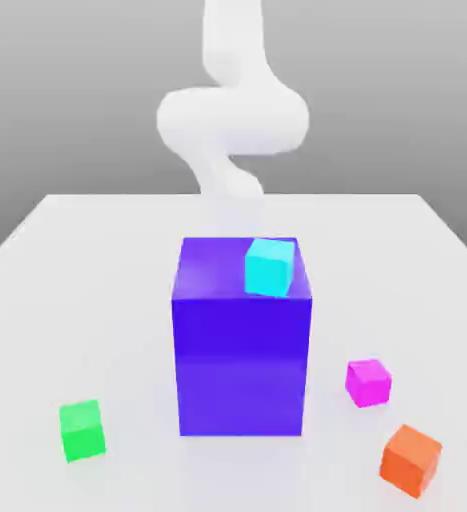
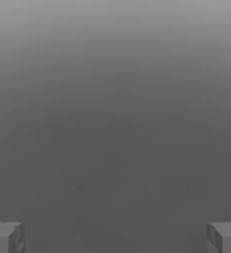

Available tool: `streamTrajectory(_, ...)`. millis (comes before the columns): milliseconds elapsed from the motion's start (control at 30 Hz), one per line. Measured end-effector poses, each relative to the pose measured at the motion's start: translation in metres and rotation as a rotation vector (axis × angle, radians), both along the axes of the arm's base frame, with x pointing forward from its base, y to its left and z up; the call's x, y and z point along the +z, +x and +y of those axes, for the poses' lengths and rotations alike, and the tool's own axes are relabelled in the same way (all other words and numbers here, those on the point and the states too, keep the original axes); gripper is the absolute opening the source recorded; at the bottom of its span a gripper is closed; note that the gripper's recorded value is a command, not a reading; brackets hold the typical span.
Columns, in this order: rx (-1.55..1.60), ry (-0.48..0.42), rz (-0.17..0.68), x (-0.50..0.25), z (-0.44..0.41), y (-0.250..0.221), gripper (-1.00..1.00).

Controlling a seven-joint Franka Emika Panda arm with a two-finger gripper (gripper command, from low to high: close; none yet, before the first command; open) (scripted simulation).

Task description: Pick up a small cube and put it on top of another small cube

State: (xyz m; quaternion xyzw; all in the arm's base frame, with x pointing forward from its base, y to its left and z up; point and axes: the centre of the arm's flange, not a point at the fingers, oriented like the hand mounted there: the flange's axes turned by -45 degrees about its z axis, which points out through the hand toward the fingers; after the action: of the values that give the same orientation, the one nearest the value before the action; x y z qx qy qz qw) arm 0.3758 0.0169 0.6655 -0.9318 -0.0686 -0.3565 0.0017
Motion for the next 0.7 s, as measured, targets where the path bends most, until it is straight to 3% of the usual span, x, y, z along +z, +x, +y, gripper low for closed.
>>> streamTrajectory(167, 0.295, -0.126, 0.127, -0.099, 0.046, 0.040, 0.00)
streamTrajectory(333, 0.592, -0.249, 0.235, -0.199, 0.096, 0.049, 0.00)
streamTrajectory(700, 1.269, -0.524, 0.431, -0.402, 0.175, -0.023, 0.00)
